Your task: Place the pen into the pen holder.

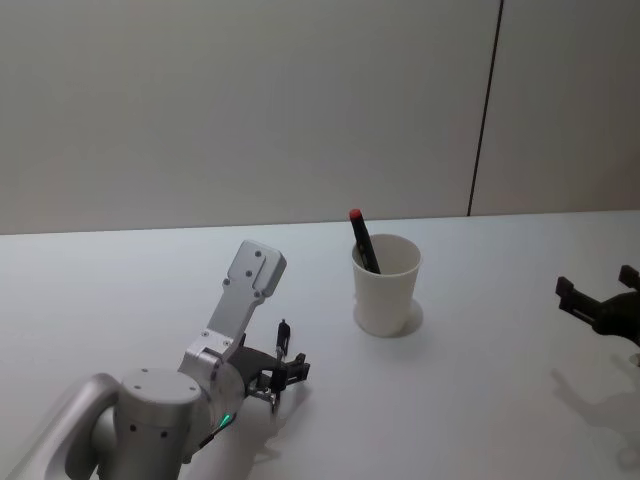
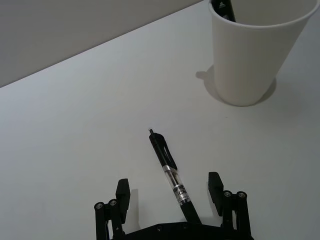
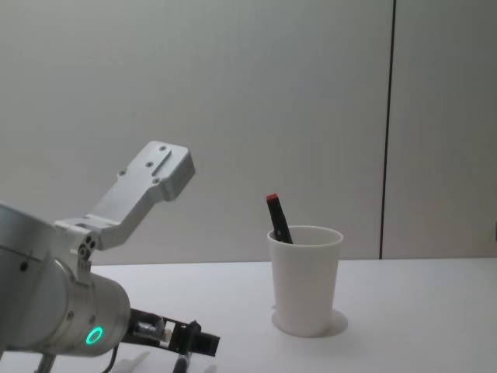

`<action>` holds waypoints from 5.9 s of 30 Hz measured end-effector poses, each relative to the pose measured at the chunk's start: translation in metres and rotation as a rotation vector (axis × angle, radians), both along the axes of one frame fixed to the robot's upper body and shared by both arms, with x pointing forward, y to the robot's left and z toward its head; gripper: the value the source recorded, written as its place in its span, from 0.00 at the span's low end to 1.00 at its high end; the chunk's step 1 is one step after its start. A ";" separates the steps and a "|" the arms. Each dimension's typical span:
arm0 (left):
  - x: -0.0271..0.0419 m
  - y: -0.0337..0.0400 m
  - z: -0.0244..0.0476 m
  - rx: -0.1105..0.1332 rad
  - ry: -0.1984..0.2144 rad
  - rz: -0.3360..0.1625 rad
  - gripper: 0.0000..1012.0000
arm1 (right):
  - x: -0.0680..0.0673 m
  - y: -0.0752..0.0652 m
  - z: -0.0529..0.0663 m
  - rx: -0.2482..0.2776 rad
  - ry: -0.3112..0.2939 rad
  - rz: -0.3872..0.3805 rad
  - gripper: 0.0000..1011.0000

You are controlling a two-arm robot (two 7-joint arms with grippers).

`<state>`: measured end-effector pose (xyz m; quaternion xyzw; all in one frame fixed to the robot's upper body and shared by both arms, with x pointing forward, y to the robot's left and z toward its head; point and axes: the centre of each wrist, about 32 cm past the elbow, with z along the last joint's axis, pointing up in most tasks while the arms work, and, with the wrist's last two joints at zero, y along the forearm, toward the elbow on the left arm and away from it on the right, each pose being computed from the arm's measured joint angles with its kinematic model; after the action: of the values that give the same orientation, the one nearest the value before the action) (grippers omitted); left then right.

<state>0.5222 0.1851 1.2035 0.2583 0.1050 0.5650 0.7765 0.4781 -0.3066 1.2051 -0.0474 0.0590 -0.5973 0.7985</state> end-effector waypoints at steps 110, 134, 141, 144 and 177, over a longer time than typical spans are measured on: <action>0.0049 0.0099 0.0014 -0.072 -0.118 0.023 0.14 | 0.000 0.000 0.000 0.000 0.000 0.000 0.99; -0.0018 0.0354 0.0063 -0.215 -0.446 -0.115 0.14 | 0.000 0.000 0.000 0.000 0.000 0.000 0.99; -0.0019 0.0447 0.0100 -0.241 -0.520 -0.192 0.14 | 0.000 0.000 0.000 0.000 0.000 0.000 0.99; -0.0019 0.0476 0.0117 -0.252 -0.540 -0.224 0.14 | 0.000 0.000 0.000 0.000 0.000 0.000 0.99; -0.0034 0.0275 0.0159 -0.356 -0.561 -0.534 0.14 | 0.000 0.000 0.000 0.000 0.000 0.000 0.99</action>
<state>0.5187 0.2126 1.2193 -0.0254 -0.0848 0.3654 0.9266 0.4781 -0.3066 1.2051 -0.0475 0.0590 -0.5973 0.7985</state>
